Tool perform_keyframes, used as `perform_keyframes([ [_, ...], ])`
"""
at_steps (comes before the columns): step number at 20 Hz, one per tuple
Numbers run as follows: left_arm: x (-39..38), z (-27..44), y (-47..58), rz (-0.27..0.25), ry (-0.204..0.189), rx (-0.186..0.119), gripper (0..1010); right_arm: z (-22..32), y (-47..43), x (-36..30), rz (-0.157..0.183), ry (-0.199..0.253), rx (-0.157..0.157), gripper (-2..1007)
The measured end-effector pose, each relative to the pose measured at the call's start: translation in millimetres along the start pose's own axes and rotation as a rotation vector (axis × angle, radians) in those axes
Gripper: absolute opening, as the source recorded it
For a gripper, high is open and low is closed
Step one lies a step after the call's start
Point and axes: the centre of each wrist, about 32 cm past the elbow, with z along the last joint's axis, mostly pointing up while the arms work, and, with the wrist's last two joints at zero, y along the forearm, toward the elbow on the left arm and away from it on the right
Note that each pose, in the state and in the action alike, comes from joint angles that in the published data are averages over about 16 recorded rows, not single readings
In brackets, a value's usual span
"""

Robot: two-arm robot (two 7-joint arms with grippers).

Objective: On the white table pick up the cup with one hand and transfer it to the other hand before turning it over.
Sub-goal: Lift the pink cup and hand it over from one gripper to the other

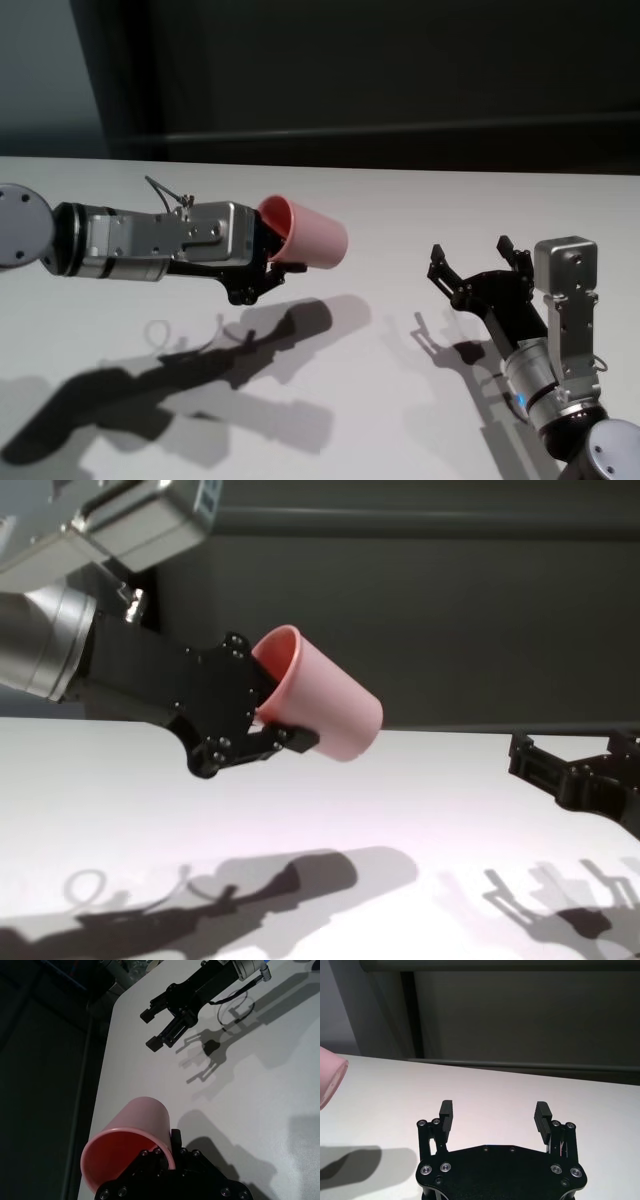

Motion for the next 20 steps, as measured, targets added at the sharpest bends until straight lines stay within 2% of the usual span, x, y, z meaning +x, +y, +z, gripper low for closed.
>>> perform_keyframes([
  [10, 5.2, -22.8, -4.5, 0.113, 0.205, -0.209, 42, 0.0, 0.0, 0.0, 0.000, 0.000, 0.000, 1002],
  [15, 9.2, -30.6, -11.0, 0.137, 0.285, -0.297, 42, 0.0, 0.0, 0.0, 0.000, 0.000, 0.000, 1002],
  [20, 14.9, -35.9, -19.6, 0.138, 0.348, -0.376, 42, 0.0, 0.0, 0.0, 0.000, 0.000, 0.000, 1002],
])
